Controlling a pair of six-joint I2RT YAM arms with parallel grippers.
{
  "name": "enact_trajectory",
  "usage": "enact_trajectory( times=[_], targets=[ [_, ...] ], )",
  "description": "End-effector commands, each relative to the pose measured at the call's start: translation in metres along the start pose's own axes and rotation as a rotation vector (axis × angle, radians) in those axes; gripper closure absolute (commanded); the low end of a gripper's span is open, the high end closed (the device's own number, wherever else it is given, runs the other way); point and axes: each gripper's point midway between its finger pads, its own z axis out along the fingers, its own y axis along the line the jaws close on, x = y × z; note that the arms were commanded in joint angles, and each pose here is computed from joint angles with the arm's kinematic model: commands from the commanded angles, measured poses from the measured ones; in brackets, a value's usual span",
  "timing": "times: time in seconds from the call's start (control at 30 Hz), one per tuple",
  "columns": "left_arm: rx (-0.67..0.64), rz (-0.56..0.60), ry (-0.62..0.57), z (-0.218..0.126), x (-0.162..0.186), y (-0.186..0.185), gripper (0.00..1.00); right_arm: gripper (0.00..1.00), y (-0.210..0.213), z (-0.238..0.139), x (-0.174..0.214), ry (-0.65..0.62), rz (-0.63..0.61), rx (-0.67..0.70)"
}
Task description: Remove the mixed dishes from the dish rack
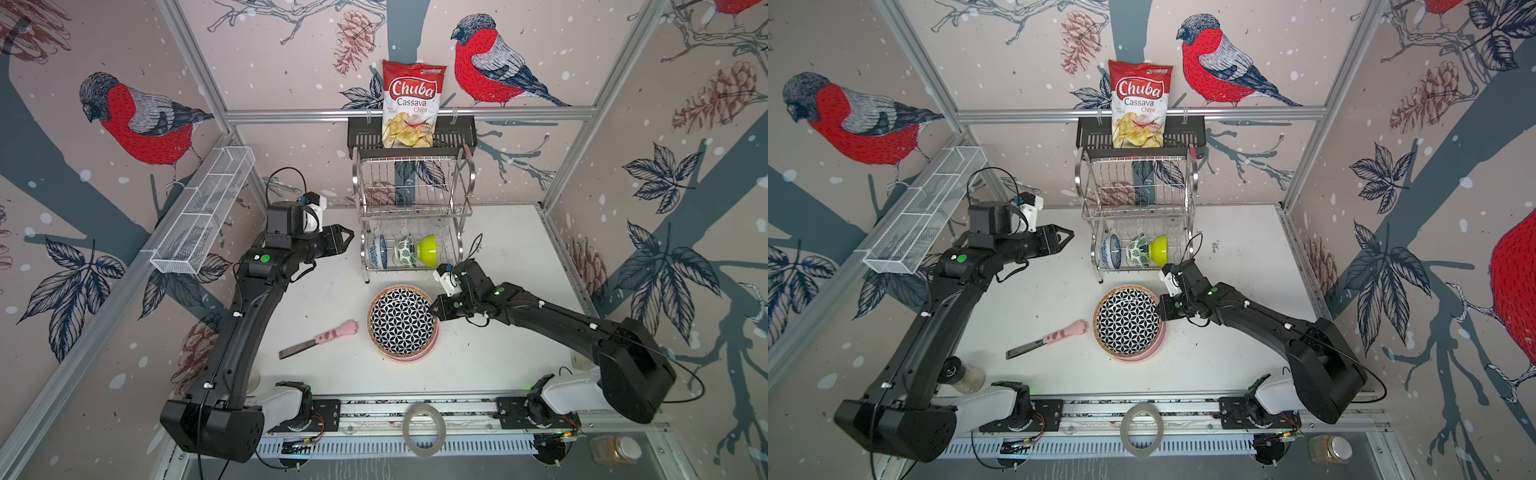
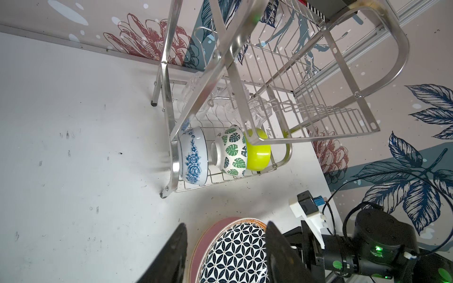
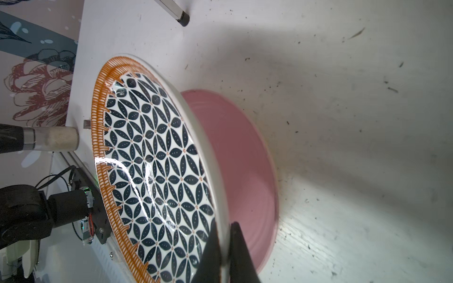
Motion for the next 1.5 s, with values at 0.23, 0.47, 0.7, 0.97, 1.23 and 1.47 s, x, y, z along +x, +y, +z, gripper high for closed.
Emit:
enact_trajectory(
  times=[0.23, 0.47, 0.7, 0.97, 1.23, 1.47],
  targets=[
    [0.026, 0.017, -0.035, 0.001, -0.011, -0.004, 0.48, 1.00, 0.002, 0.011, -0.012, -0.069, -0.021, 0.005],
    [0.018, 0.019, -0.036, 0.000, -0.012, -0.002, 0.48, 1.00, -0.001, 0.020, -0.002, -0.033, -0.015, 0.008],
    [0.019, 0.020, -0.033, 0.001, -0.012, -0.001, 0.48, 0.94, -0.005, 0.018, -0.003, -0.044, -0.001, 0.029],
    [0.027, 0.020, -0.032, 0.002, -0.015, -0.003, 0.48, 0.79, -0.010, 0.015, -0.002, -0.052, 0.009, 0.053],
    [0.019, 0.027, -0.038, -0.001, -0.016, -0.003, 0.48, 0.76, -0.018, 0.008, -0.004, -0.048, -0.009, 0.104],
    [0.009, 0.030, -0.040, -0.001, -0.017, -0.001, 0.48, 0.84, -0.007, -0.013, -0.023, -0.113, -0.040, 0.094]
  ],
)
